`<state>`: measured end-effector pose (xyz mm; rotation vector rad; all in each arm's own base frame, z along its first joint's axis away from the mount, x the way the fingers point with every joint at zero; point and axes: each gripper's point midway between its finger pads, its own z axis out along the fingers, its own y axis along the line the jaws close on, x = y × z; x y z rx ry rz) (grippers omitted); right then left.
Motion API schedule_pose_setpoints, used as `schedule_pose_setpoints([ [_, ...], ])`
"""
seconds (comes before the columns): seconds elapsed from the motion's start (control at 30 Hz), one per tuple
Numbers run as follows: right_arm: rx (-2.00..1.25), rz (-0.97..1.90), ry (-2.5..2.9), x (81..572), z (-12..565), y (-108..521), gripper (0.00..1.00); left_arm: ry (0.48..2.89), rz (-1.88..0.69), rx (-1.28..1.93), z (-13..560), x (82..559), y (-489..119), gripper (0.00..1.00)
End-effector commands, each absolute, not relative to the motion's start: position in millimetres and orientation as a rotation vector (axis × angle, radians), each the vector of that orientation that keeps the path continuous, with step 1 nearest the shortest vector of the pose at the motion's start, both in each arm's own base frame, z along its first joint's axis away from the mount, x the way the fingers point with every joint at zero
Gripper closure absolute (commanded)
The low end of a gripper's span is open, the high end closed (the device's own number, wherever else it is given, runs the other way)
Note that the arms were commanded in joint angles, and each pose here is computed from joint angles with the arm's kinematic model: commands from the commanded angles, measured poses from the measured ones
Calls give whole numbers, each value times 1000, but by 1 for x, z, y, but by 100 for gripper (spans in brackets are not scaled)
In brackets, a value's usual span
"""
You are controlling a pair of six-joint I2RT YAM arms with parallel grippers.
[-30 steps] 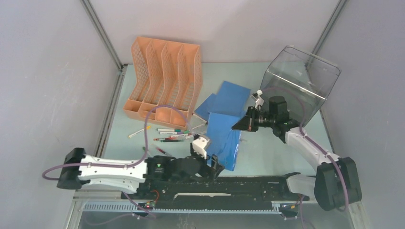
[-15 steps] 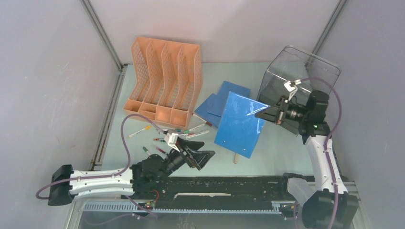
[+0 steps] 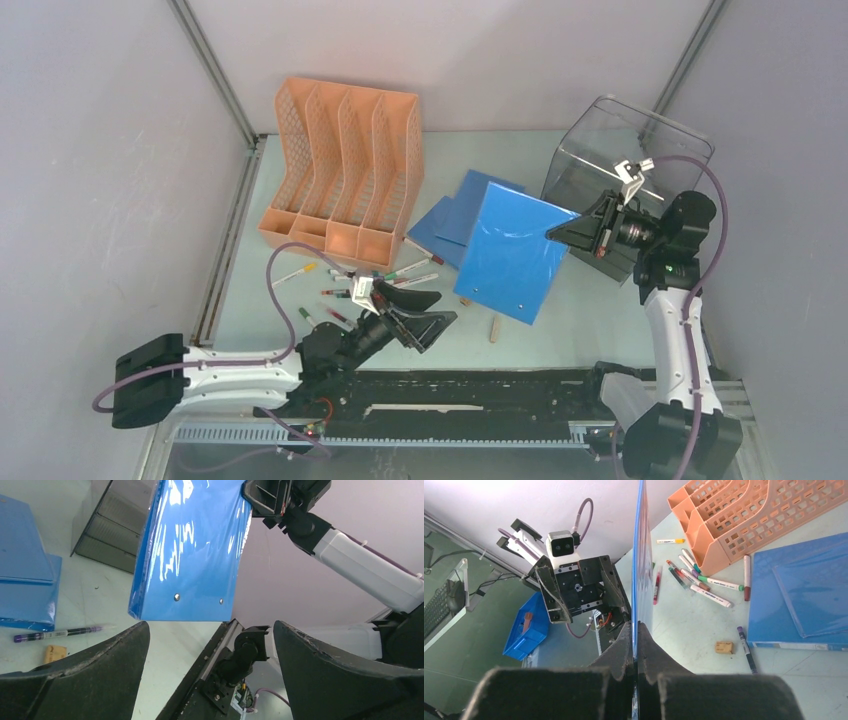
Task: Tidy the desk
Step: Pick up the folder from the center of the board.
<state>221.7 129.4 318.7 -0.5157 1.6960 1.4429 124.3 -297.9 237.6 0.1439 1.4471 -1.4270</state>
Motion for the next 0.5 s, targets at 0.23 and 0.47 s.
schedule_pose_setpoints([
  [0.23, -559, 1399, 1659, 208, 326, 129, 100, 1331, -1560, 92, 261, 121, -307, 0],
  [0.47, -512, 1412, 1678, 211, 323, 125, 100, 1332, -1592, 69, 254, 122, -314, 0],
])
